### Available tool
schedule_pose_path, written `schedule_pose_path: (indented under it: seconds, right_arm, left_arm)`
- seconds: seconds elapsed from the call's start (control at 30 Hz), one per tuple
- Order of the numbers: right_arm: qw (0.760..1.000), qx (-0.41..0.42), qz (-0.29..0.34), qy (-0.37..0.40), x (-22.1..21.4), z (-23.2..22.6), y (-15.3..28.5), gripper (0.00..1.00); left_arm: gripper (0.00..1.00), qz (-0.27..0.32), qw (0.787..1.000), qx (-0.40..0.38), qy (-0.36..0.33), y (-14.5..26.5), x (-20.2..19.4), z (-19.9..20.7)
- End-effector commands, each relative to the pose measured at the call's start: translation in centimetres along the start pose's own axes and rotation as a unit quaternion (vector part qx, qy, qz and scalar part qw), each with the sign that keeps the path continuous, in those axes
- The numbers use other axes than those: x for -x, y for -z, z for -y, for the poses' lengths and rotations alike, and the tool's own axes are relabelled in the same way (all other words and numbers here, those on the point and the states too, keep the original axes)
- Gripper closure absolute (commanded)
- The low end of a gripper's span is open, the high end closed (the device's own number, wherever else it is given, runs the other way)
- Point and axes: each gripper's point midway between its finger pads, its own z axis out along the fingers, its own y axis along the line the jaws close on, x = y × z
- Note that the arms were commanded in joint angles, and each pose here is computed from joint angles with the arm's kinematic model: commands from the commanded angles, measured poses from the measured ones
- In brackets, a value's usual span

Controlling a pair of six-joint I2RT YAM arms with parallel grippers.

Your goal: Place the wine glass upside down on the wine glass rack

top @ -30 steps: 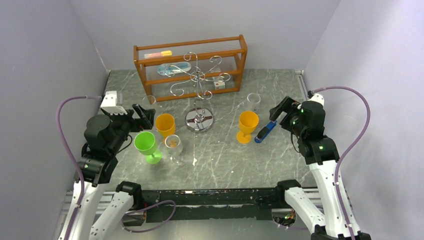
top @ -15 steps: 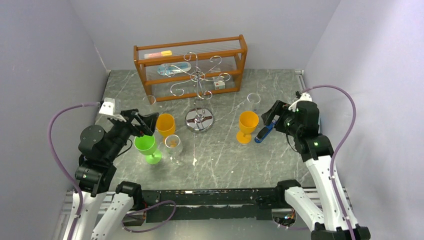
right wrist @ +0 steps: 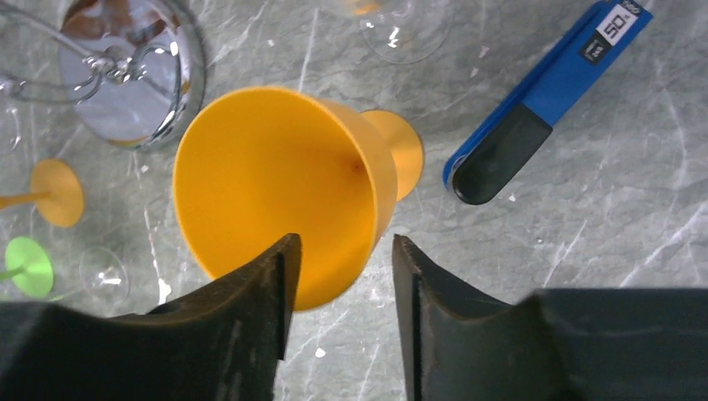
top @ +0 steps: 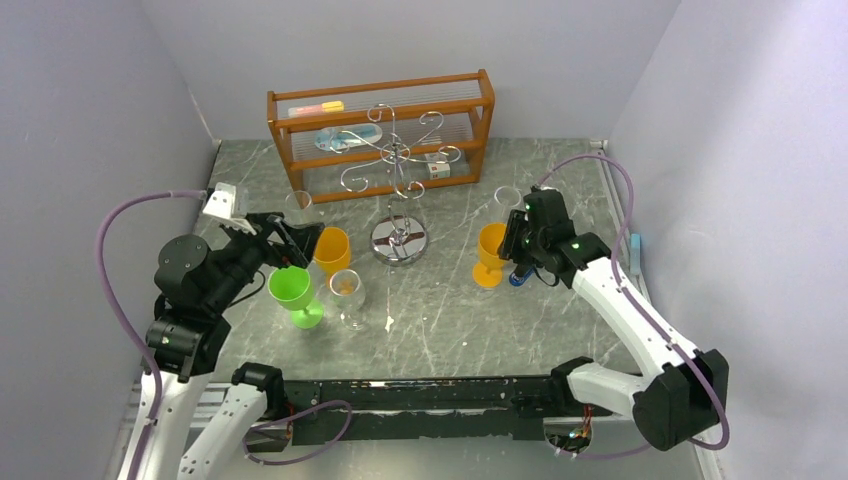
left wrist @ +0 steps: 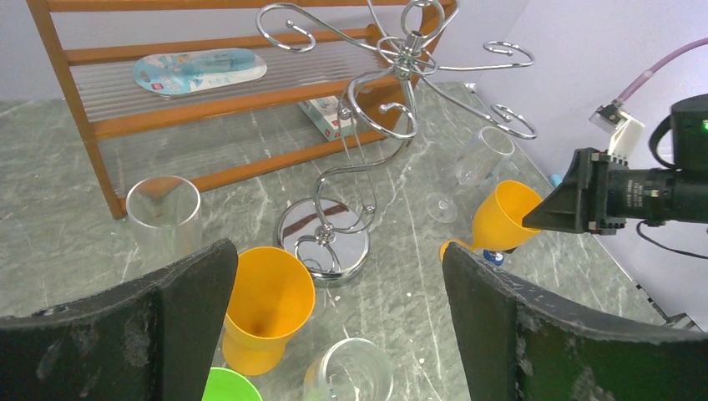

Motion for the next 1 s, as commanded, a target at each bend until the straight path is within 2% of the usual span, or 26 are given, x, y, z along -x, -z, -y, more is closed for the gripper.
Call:
schedule_pose_path:
  seconds: [0.0, 0.07, 0.17, 0.3, 0.43, 0.53, 0.6, 0.73, 0.9, 0.97]
  right_arm:
    - [0.998, -0.050, 0.032, -0.011, 1.5, 0.7, -0.2, 0.57]
    - [0.998, -0.057, 0.030, -0.007, 1.2, 0.6, -0.4, 0.62]
    - [0.998, -0.056, 0.026, 0.000, 1.0, 0.2, -0.3, 0.79]
    - [0.999, -0.032, 0.029, 0.006, 1.6, -1.1, 0.9, 1.00]
    - [0.999, 0.007, 0.051, 0.005, 2.8, -2.6, 3.3, 1.00]
    - [0.994, 0.049, 0.099, -0.008, 4.2, -3.6, 5.8, 1.00]
    - [0.982, 0.094, 0.160, -0.026, 6.0, -4.5, 8.6, 1.00]
    - [0.947, 0.154, 0.275, -0.063, 9.1, -5.1, 13.2, 1.00]
    - [0.893, 0.209, 0.386, -0.099, 12.7, -5.7, 18.0, 1.00]
    - [0.861, 0.240, 0.433, -0.112, 14.2, -6.1, 20.5, 1.00]
  left_arm:
    - [0.03, 0.010, 1.000, -0.018, -0.011, 1.0, 1.3, 1.0]
    - [0.03, 0.012, 1.000, -0.013, -0.010, 1.2, 1.7, 1.0]
    - [0.03, 0.019, 1.000, -0.004, 0.002, 1.5, 2.7, 1.1]
    - [0.03, 0.000, 1.000, -0.004, 0.007, 2.4, 4.7, 2.2]
    - [0.03, 0.005, 0.999, -0.009, 0.038, 3.2, 6.4, 3.3]
    - [0.03, 0.008, 0.997, -0.029, 0.065, 3.8, 7.3, 4.6]
    - [0.05, -0.002, 0.994, -0.054, 0.091, 3.8, 7.5, 5.8]
    - [0.10, 0.006, 0.979, -0.173, 0.111, 4.3, 9.6, 10.2]
    - [0.06, 0.031, 0.966, -0.234, 0.109, 4.2, 13.2, 12.7]
    - [0.07, 0.018, 0.949, -0.284, 0.136, 3.6, 13.7, 14.1]
